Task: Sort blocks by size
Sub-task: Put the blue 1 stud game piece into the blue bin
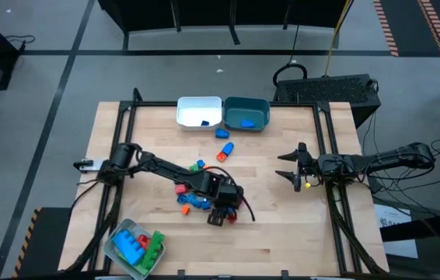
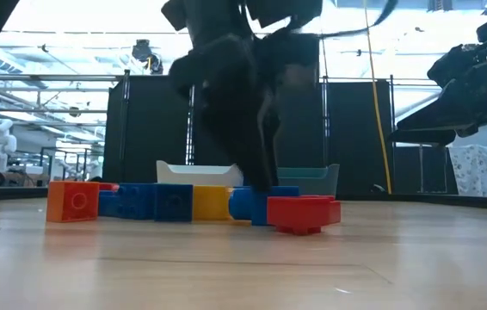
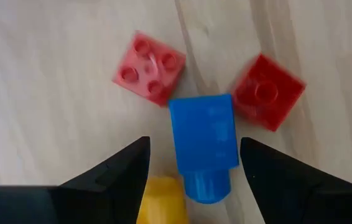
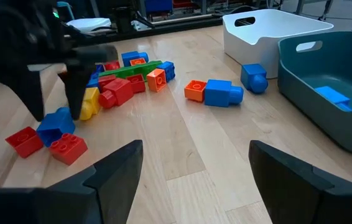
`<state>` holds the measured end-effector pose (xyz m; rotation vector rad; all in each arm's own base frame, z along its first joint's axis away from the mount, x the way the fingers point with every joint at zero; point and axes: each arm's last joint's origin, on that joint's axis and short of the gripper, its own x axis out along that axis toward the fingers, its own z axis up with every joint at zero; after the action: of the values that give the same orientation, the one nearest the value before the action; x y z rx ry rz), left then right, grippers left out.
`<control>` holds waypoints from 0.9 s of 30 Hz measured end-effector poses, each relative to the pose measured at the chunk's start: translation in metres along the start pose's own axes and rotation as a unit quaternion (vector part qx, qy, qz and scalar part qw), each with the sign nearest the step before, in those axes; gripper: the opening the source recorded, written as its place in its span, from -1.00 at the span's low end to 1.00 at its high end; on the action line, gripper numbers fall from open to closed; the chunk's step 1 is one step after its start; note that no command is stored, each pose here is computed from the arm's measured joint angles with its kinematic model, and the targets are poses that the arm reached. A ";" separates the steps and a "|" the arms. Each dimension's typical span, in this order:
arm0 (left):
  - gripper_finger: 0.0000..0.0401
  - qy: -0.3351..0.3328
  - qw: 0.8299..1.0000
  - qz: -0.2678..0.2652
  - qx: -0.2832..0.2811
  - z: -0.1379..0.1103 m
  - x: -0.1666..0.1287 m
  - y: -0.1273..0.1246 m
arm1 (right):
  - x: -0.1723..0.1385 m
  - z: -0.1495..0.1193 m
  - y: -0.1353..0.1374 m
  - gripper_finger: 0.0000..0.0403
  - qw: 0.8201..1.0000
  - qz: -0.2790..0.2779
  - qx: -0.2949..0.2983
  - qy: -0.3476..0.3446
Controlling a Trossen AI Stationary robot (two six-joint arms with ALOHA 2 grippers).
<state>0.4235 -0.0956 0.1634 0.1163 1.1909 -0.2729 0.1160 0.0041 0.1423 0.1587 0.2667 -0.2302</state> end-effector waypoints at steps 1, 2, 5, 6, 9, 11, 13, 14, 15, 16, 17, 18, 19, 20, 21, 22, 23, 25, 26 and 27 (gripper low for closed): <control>0.25 0.001 1.000 -0.006 -0.001 0.000 0.004 0.001 | 0.000 0.000 0.000 0.38 1.000 0.000 0.000 0.001; 0.25 -0.002 1.000 -0.013 -0.001 0.000 0.007 0.001 | 0.000 0.000 0.000 0.38 1.000 0.000 0.000 0.001; 0.24 -0.005 0.999 -0.036 -0.003 0.000 0.014 0.002 | 0.001 -0.001 0.000 0.38 1.000 -0.001 -0.001 0.004; 0.23 -0.010 0.999 -0.038 -0.002 0.001 0.015 0.002 | 0.001 -0.001 0.000 0.38 1.000 -0.001 -0.001 0.005; 0.05 -0.006 1.000 -0.028 -0.001 0.000 0.016 0.003 | 0.001 -0.001 0.000 0.38 1.000 -0.002 -0.002 0.008; -0.19 -0.009 1.000 -0.021 0.000 0.001 0.015 0.004 | 0.001 -0.002 0.000 0.38 1.000 -0.002 -0.002 0.009; -0.32 -0.007 1.000 -0.019 -0.002 0.001 0.012 0.005 | 0.001 -0.002 0.000 0.38 1.000 -0.002 -0.002 0.011; -0.30 -0.006 1.000 -0.019 -0.003 0.001 0.010 0.007 | 0.001 -0.002 0.000 0.38 1.000 -0.002 -0.002 0.011; -0.30 -0.007 1.000 -0.018 -0.004 0.001 0.009 0.008 | 0.001 -0.002 0.000 0.38 1.000 -0.002 -0.002 0.011; -0.30 -0.005 1.000 -0.017 -0.007 0.000 0.007 0.010 | 0.001 -0.002 0.000 0.38 1.000 -0.003 -0.002 0.011; -0.30 -0.002 1.000 -0.014 -0.010 0.000 0.003 0.013 | 0.001 -0.002 0.000 0.38 1.000 -0.002 -0.002 0.011; -0.30 -0.003 1.000 -0.007 -0.014 0.000 -0.001 0.016 | 0.001 -0.002 0.000 0.38 1.000 -0.002 -0.002 0.011; -0.30 -0.010 1.000 0.005 -0.016 0.002 -0.008 0.020 | 0.001 -0.002 0.000 0.38 1.000 -0.003 -0.002 0.011; -0.30 -0.016 0.999 0.023 -0.019 0.003 -0.015 0.024 | 0.001 -0.002 0.000 0.38 1.000 -0.002 -0.002 0.011; -0.30 -0.019 0.999 0.043 -0.022 0.005 -0.023 0.028 | 0.001 -0.002 0.000 0.38 1.000 -0.003 -0.002 0.011; -0.30 -0.024 0.997 0.065 -0.020 0.007 -0.034 0.033 | 0.001 -0.002 0.000 0.38 1.000 -0.003 -0.002 0.011; -0.30 -0.028 0.995 0.089 -0.021 0.008 -0.044 0.039 | 0.002 -0.002 0.000 0.38 1.000 -0.003 -0.002 0.011; -0.30 -0.049 0.988 0.143 -0.022 0.012 -0.064 0.052 | 0.001 -0.002 0.000 0.38 1.000 -0.003 -0.002 0.011; -0.30 -0.059 0.983 0.174 -0.023 0.014 -0.074 0.060 | 0.002 -0.002 0.000 0.38 1.000 -0.003 -0.002 0.011; -0.30 -0.069 0.976 0.205 -0.025 0.015 -0.083 0.069 | 0.002 -0.002 0.000 0.38 1.000 -0.003 -0.002 0.011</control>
<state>0.4268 -0.0208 0.2423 0.2897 1.0091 0.1114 0.1170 0.0042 0.1399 0.1570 0.2903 -0.2335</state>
